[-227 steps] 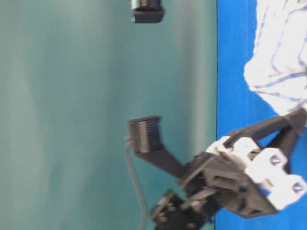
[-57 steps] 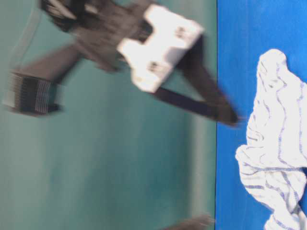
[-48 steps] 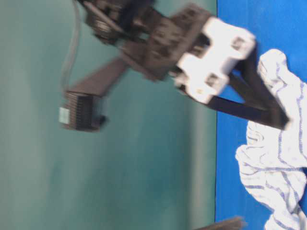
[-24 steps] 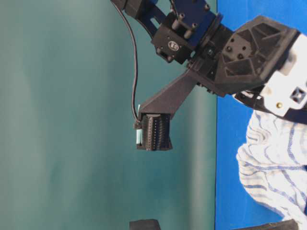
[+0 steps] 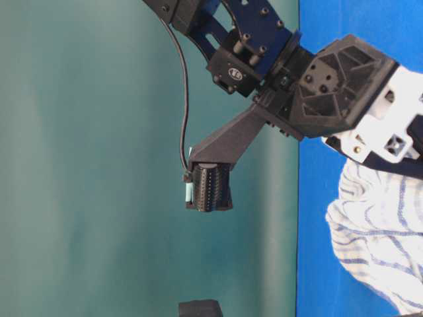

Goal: Lift the towel with both arms.
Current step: 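Lift the towel upward with both grippers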

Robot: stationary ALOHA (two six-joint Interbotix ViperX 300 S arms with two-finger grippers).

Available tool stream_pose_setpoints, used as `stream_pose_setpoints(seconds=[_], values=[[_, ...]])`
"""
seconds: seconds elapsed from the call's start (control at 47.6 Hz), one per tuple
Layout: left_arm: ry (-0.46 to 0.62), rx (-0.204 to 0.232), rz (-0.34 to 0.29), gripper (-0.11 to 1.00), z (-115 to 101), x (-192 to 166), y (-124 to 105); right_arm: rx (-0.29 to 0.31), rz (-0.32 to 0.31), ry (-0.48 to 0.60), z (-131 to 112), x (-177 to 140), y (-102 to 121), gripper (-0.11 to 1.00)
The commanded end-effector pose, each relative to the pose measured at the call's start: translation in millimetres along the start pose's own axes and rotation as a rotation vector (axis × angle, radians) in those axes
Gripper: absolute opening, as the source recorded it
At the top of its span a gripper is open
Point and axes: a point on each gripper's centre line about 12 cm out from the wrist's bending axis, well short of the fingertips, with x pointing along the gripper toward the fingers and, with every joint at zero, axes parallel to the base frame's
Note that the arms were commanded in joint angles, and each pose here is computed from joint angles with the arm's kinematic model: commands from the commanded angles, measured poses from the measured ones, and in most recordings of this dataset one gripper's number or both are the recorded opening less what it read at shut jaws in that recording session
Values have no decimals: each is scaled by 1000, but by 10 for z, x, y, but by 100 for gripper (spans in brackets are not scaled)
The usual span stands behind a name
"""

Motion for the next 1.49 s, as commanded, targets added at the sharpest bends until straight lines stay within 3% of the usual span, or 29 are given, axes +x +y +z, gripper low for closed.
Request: stream_pose_setpoints(seconds=[0.0,0.273,0.567,0.714,1.029,1.281,1.47], values=[[-46,-6,1,1,154,-48,6,4,14,-48,157,-101,31,2],[-113,-62,-11,1,628,-445,-10,9,36,-146,446,-598,105,2],[-247,-92,-32,1,1318,-1331,-32,-14,25,-284,808,-1515,101,2],[-330,-86,-38,1,1592,-1760,-37,-21,5,-356,970,-2028,83,2],[-384,-68,-37,1,1938,-2208,-38,-43,-91,-502,1307,-3048,-5,2],[-447,-59,-25,1,2227,-2509,-13,-65,-114,-578,1485,-3472,1,2],[-473,-62,-8,1,2307,-2607,36,-93,-107,-606,1545,-3584,50,2]])
